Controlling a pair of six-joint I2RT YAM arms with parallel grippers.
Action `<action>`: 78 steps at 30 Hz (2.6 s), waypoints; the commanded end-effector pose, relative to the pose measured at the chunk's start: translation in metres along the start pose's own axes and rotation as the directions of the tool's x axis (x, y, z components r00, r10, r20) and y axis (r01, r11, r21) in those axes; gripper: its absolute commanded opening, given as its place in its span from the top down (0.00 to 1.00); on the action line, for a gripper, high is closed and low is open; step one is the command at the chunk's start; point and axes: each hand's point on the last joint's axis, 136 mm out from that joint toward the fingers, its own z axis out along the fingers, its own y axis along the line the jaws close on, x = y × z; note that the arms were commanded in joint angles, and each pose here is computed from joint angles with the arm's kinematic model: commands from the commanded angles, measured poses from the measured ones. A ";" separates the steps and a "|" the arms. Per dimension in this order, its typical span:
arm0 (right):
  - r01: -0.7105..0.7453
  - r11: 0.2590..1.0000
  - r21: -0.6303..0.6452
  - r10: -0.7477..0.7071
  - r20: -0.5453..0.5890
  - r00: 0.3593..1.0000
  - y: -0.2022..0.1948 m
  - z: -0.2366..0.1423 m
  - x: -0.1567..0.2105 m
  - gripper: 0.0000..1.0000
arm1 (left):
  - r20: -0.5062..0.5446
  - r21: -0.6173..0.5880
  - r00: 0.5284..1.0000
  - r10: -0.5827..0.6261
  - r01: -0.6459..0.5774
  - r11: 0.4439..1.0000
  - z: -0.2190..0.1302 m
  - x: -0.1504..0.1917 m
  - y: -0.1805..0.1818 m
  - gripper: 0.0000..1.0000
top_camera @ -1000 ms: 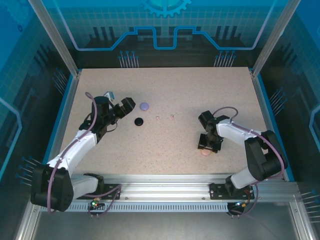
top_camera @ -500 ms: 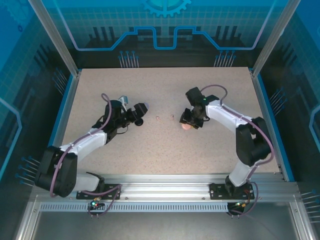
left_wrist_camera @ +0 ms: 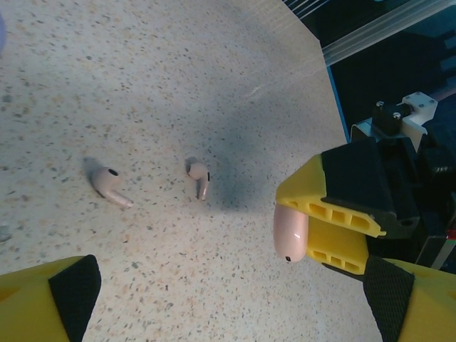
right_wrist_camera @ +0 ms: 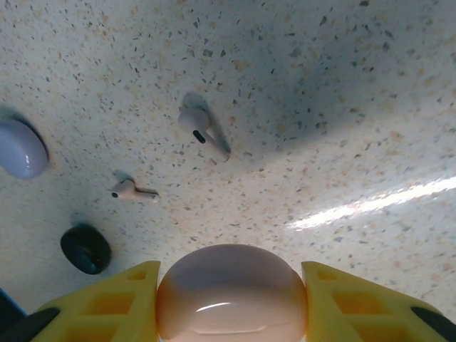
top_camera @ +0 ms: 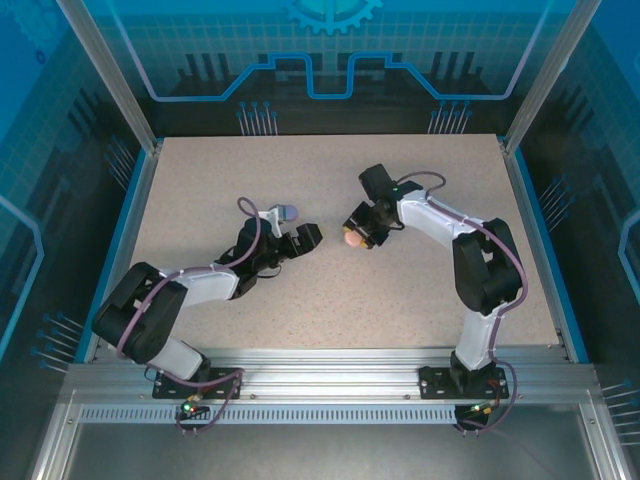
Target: Insert wireless bluetooth earbuds into charging case
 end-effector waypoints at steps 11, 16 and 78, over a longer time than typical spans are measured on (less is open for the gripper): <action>-0.164 0.984 -0.068 0.165 0.009 0.986 0.040 -0.019 0.013 0.66 | -0.011 0.137 0.999 0.039 -0.037 0.990 0.019 0.010 -0.028 0.27; -0.141 0.987 -0.073 0.142 0.003 0.990 0.051 -0.020 0.022 0.66 | -0.011 0.159 0.999 0.033 -0.031 0.987 0.025 0.010 -0.033 0.33; 0.158 0.968 -0.197 -0.124 0.171 0.977 0.069 -0.081 -0.019 0.30 | -0.054 0.221 0.993 0.110 -0.095 0.971 0.023 -0.008 -0.070 1.00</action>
